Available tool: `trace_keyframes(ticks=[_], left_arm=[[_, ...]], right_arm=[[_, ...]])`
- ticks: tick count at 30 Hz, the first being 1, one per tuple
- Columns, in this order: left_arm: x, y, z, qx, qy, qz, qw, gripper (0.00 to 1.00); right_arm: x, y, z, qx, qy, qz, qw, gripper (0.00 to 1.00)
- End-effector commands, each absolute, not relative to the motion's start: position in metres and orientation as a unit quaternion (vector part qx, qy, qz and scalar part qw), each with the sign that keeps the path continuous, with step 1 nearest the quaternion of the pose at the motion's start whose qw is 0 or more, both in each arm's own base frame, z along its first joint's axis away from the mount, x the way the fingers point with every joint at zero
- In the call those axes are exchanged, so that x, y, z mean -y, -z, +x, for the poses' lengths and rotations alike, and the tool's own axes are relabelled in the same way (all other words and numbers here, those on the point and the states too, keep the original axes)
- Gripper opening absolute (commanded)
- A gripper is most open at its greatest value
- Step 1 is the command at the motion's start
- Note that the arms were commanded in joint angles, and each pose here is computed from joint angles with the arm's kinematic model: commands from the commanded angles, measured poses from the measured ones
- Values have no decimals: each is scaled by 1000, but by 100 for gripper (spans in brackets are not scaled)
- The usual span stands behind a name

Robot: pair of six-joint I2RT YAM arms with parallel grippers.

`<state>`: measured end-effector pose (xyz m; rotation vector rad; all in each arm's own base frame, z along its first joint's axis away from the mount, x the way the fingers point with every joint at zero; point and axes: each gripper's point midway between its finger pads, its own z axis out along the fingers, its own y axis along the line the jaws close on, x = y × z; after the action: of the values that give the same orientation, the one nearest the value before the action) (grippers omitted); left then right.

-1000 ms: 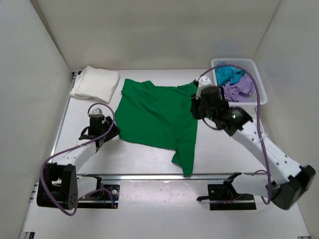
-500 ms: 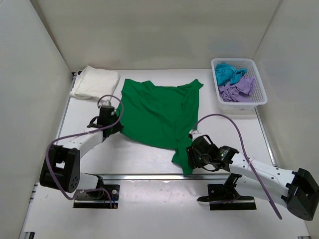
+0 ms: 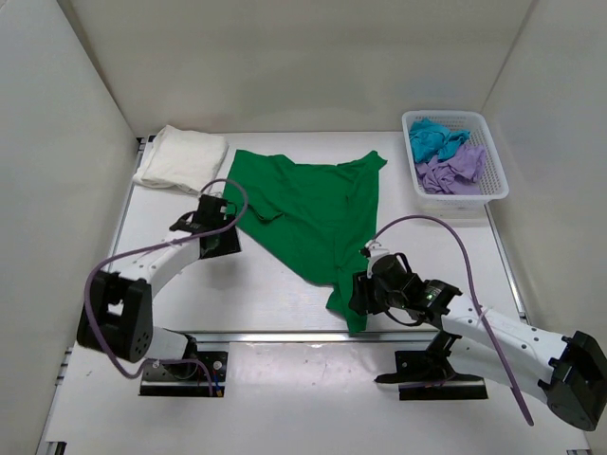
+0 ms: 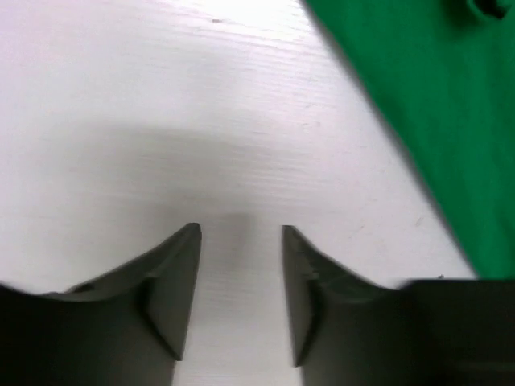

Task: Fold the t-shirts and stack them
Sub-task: Flatten out the tshirt

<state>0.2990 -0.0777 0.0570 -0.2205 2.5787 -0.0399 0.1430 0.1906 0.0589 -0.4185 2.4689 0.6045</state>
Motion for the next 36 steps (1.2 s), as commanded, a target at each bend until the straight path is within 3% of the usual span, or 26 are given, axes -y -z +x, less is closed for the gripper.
trace_keyframes(ticks=[1, 2, 4, 6, 7, 8, 10, 11, 13, 18, 36], left_arm=[[80, -94, 323, -913, 96, -131, 375, 49], [89, -93, 322, -910, 116, -130, 375, 32], [105, -102, 331, -893, 148, -132, 403, 25], [119, -110, 337, -872, 197, -162, 417, 10], [123, -121, 346, -857, 218, -168, 435, 8], [125, -115, 345, -856, 226, -190, 425, 10], [133, -120, 361, -841, 228, -202, 447, 29], [141, -127, 365, -839, 238, -198, 448, 45], [157, -112, 374, -850, 250, -195, 421, 57], [176, -100, 396, -848, 262, -222, 403, 54], [178, -55, 426, -847, 242, -289, 376, 52]], right_arm=[[-202, -69, 149, -911, -243, -157, 294, 41], [-202, -69, 149, -910, -244, -159, 294, 40], [-202, -67, 149, -912, -242, -156, 291, 34], [-202, -65, 147, -912, -243, -161, 290, 20], [-201, -65, 149, -912, -239, -159, 292, 13], [-200, -63, 147, -914, -237, -162, 286, 0], [-202, -64, 147, -914, -237, -160, 287, 0], [-201, -64, 148, -914, -235, -161, 288, 0], [-202, -65, 150, -914, -236, -158, 290, 4], [-205, -69, 152, -911, -233, -162, 300, 18], [-202, -76, 152, -907, -243, -156, 306, 19]])
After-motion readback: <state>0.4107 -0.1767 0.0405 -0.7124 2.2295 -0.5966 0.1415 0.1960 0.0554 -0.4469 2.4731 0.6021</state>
